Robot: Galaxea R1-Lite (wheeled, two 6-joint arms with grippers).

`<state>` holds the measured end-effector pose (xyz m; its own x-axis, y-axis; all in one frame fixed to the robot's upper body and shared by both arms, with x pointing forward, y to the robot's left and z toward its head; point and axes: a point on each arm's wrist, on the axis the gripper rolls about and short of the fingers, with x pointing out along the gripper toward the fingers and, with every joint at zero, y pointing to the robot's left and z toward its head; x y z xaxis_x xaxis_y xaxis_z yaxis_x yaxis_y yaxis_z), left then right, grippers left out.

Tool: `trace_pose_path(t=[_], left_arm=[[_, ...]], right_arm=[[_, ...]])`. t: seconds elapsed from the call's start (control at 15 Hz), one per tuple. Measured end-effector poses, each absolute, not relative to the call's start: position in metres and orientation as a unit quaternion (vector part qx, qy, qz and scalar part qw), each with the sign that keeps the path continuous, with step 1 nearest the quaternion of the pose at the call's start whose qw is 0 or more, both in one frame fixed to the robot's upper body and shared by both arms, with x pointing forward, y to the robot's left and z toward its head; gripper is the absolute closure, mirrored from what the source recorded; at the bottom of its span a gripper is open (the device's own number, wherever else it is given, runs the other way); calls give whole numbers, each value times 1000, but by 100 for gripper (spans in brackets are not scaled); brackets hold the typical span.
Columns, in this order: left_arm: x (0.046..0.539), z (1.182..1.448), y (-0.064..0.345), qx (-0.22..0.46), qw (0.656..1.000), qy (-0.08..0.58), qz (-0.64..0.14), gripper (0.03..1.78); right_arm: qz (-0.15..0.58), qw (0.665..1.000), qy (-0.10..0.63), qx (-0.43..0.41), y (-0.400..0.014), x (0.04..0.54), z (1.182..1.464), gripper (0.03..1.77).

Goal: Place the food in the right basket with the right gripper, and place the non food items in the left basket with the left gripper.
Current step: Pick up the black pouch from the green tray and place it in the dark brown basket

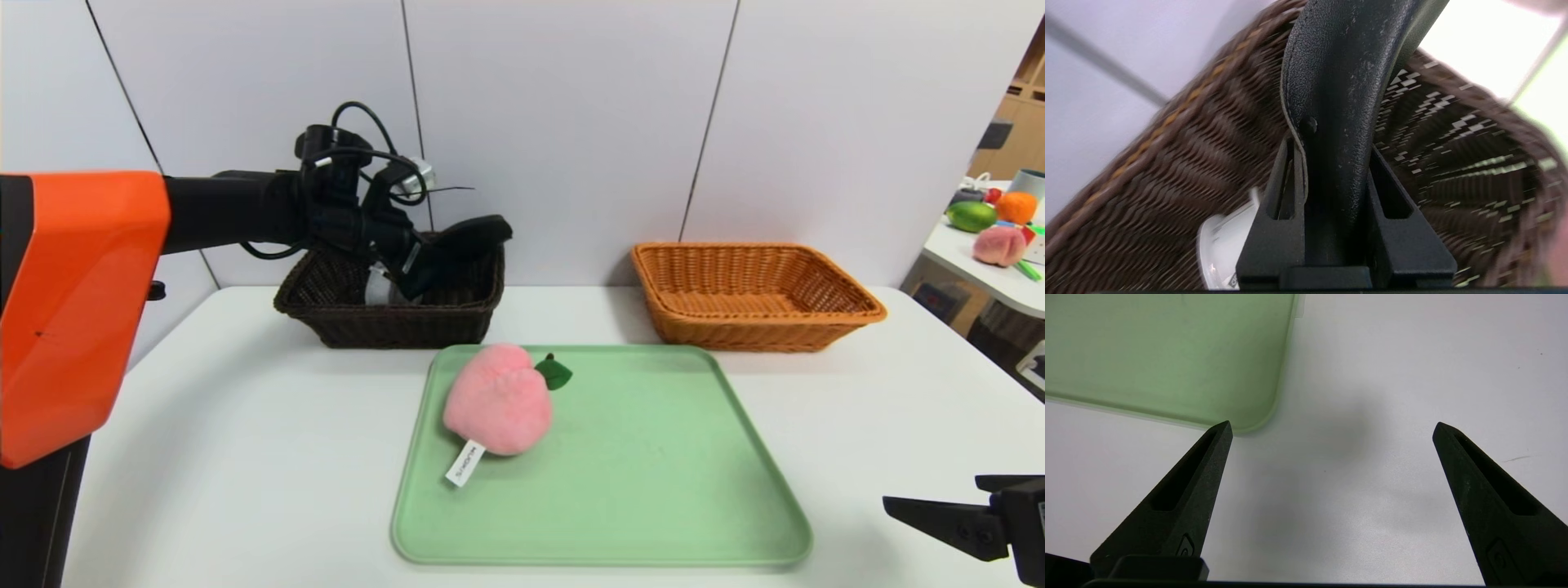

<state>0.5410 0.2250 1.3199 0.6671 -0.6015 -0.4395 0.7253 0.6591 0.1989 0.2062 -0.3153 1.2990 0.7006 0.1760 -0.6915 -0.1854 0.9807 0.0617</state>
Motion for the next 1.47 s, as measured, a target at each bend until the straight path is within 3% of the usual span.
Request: trace_pose_path(t=[0.67, 1.47], left_arm=[[547, 1317, 256, 280, 879, 146, -358, 141], [545, 1314, 262, 307, 865, 154, -365, 141]], right_arm=[[98, 921, 376, -6, -316, 201, 1295, 10], [99, 921, 377, -7, -316, 200, 1294, 10]])
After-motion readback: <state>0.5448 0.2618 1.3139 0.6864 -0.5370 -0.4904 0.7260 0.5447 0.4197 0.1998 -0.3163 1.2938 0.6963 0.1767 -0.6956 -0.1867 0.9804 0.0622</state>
